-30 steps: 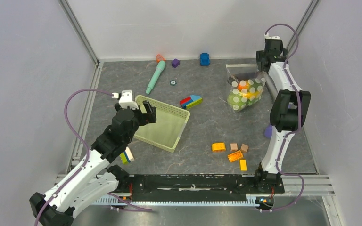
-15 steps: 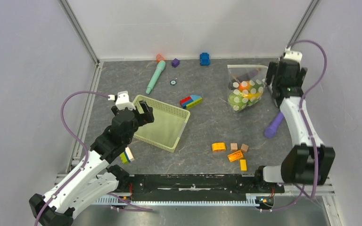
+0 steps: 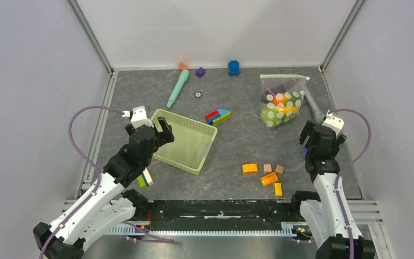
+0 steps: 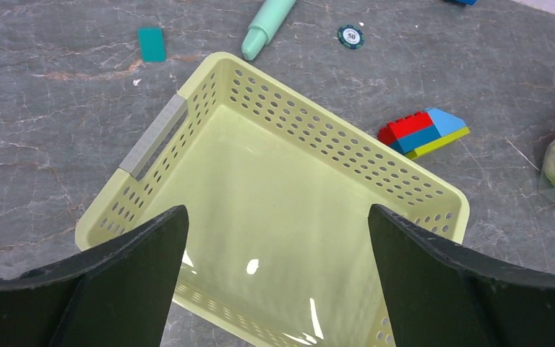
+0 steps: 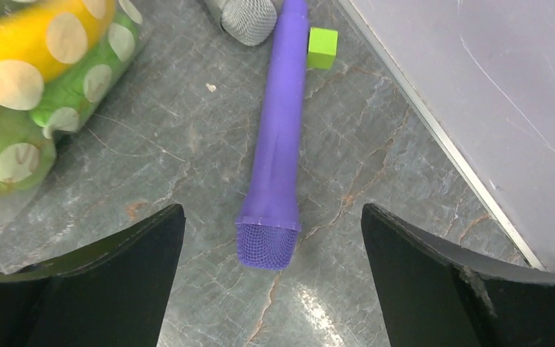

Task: Place the food in the zip-top bag and seal the zipper
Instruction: Reset both arms

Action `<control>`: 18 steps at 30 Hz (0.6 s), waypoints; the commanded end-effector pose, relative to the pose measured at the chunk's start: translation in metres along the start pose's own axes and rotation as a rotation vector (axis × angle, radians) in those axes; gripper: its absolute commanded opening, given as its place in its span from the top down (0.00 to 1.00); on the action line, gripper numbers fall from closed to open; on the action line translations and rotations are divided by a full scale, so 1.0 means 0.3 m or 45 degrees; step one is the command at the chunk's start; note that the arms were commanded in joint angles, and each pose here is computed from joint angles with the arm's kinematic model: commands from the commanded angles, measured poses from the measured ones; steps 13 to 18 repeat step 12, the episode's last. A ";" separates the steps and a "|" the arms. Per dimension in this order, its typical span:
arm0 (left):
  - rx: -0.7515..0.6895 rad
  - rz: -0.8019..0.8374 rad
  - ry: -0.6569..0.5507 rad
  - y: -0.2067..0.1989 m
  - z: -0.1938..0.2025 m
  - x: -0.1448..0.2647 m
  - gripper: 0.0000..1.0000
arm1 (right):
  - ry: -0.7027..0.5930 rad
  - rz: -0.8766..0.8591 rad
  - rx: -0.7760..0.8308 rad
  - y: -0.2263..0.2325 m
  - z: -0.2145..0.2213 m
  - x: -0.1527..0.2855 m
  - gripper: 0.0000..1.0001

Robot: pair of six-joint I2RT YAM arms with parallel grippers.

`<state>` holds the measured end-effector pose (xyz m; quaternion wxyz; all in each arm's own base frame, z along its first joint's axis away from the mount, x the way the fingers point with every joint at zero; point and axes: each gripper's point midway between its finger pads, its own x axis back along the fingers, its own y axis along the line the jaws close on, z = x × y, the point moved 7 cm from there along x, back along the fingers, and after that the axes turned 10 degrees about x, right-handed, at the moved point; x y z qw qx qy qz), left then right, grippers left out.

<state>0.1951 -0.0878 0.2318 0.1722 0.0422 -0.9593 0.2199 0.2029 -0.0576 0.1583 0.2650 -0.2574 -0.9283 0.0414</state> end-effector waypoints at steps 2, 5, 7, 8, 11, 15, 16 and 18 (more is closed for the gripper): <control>0.077 -0.020 -0.053 -0.003 -0.032 0.010 0.00 | -0.178 0.008 -0.136 -0.017 -0.064 0.036 0.02; 0.077 -0.023 -0.055 0.001 -0.033 0.013 0.00 | -0.217 0.034 -0.172 -0.030 -0.078 0.050 0.02; 0.079 -0.022 -0.060 0.004 -0.033 0.016 0.00 | -0.244 0.031 -0.178 -0.034 -0.082 0.058 0.02; 0.080 -0.025 -0.062 0.005 -0.033 0.016 0.00 | -0.254 0.035 -0.178 -0.037 -0.082 0.061 0.02; 0.076 -0.034 -0.066 0.008 -0.032 0.014 0.00 | -0.293 0.032 -0.187 -0.041 -0.089 0.070 0.02; 0.072 -0.035 -0.064 0.008 -0.032 0.013 0.00 | -0.307 0.025 -0.191 -0.041 -0.093 0.073 0.02; 0.072 -0.035 -0.064 0.008 -0.032 0.013 0.00 | -0.307 0.025 -0.191 -0.041 -0.093 0.073 0.02; 0.072 -0.035 -0.064 0.008 -0.032 0.013 0.00 | -0.307 0.025 -0.191 -0.041 -0.093 0.073 0.02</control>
